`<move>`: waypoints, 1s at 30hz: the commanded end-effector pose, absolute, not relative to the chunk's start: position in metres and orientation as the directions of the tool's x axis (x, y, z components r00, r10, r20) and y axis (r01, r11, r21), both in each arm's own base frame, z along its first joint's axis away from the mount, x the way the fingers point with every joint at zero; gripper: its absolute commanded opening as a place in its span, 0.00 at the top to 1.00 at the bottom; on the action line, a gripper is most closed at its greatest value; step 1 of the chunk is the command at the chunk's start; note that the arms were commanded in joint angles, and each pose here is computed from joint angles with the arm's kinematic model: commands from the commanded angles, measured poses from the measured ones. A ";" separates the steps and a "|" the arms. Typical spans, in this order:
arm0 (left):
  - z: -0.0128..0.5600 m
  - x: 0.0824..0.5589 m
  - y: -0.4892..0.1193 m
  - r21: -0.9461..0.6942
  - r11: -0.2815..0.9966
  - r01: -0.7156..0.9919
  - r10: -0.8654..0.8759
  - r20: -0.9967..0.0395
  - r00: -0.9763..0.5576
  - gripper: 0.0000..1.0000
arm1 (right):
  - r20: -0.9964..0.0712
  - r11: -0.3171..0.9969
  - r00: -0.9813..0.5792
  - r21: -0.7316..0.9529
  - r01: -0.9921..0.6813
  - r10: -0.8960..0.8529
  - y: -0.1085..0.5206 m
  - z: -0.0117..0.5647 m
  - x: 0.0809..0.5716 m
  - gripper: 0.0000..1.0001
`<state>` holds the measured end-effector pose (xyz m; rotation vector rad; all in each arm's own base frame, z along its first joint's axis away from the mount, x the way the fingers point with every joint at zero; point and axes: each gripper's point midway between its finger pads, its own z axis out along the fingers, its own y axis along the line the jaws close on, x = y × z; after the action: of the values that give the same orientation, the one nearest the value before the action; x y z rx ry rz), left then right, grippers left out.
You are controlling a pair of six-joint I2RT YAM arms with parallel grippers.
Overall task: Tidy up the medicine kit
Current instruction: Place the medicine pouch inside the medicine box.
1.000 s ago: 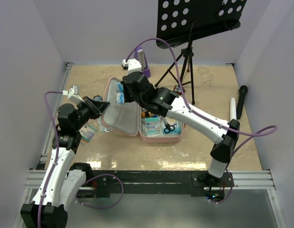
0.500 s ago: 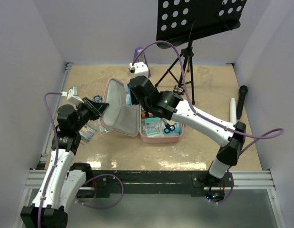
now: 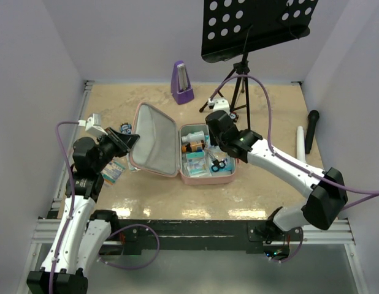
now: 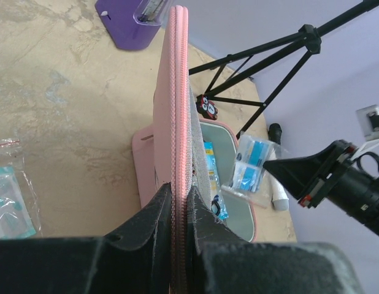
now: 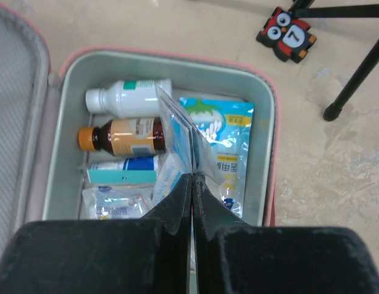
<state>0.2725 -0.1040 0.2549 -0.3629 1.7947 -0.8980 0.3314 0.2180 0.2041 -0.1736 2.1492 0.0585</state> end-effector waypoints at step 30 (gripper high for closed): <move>0.262 0.275 -0.114 -0.699 0.667 0.259 -0.580 -0.705 -0.409 1.00 | -0.717 0.956 -0.647 -0.288 -0.065 -0.260 0.188 0.114 0.359 0.58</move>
<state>0.2748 -0.1111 0.2562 -0.3100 1.7897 -0.9332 0.3489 0.1925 0.0860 -0.3212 2.3288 -0.2903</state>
